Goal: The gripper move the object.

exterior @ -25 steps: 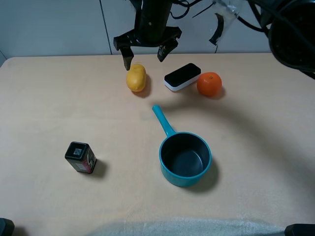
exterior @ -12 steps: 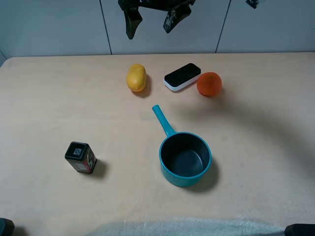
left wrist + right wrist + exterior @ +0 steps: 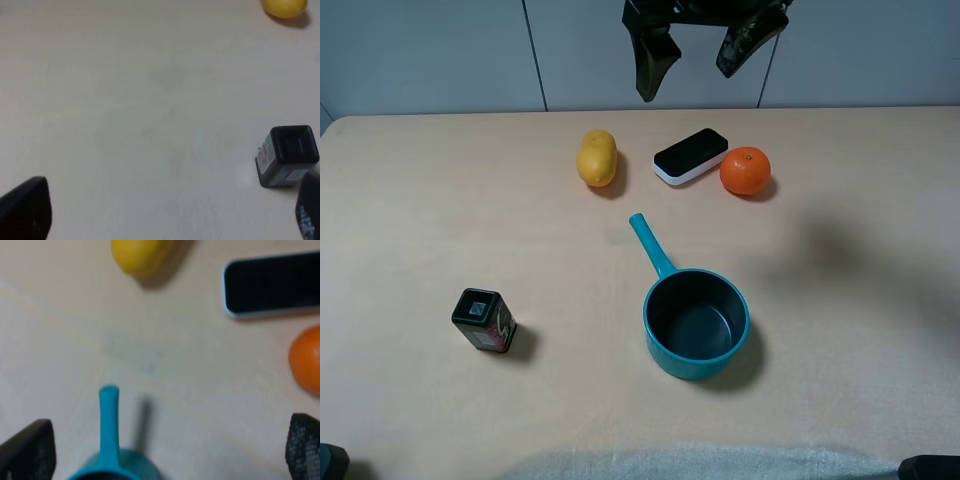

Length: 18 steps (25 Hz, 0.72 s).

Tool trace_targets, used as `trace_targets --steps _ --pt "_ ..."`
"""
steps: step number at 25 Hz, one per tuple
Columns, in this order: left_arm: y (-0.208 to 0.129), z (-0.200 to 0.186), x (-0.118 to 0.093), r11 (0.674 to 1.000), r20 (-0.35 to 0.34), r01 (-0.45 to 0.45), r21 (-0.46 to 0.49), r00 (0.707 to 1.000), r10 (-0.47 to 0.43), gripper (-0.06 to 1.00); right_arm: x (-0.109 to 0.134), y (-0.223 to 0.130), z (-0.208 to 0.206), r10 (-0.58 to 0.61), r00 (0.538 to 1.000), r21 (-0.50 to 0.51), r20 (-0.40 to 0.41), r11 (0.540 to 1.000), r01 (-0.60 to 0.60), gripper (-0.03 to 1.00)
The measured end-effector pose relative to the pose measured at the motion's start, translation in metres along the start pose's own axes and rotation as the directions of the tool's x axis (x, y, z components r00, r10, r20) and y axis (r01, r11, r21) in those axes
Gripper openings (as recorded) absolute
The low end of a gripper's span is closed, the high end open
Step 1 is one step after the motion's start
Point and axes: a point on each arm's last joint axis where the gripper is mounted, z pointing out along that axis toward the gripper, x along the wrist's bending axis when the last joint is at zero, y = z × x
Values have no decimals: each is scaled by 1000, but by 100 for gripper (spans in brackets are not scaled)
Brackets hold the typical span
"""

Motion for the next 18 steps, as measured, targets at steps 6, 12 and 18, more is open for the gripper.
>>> trace_targets --steps 6,12,18 --pt "0 0 0 1000 0 0 0 1000 0 99 -3 -34 -30 -12 1000 -14 28 1000 13 69" --pt "0 0 0 1000 0 0 0 1000 0 99 -7 -75 -52 -20 999 -13 51 1000 21 69" --pt "0 0 0 1000 0 0 0 1000 0 99 -10 -114 -73 -29 998 -40 64 999 31 69"
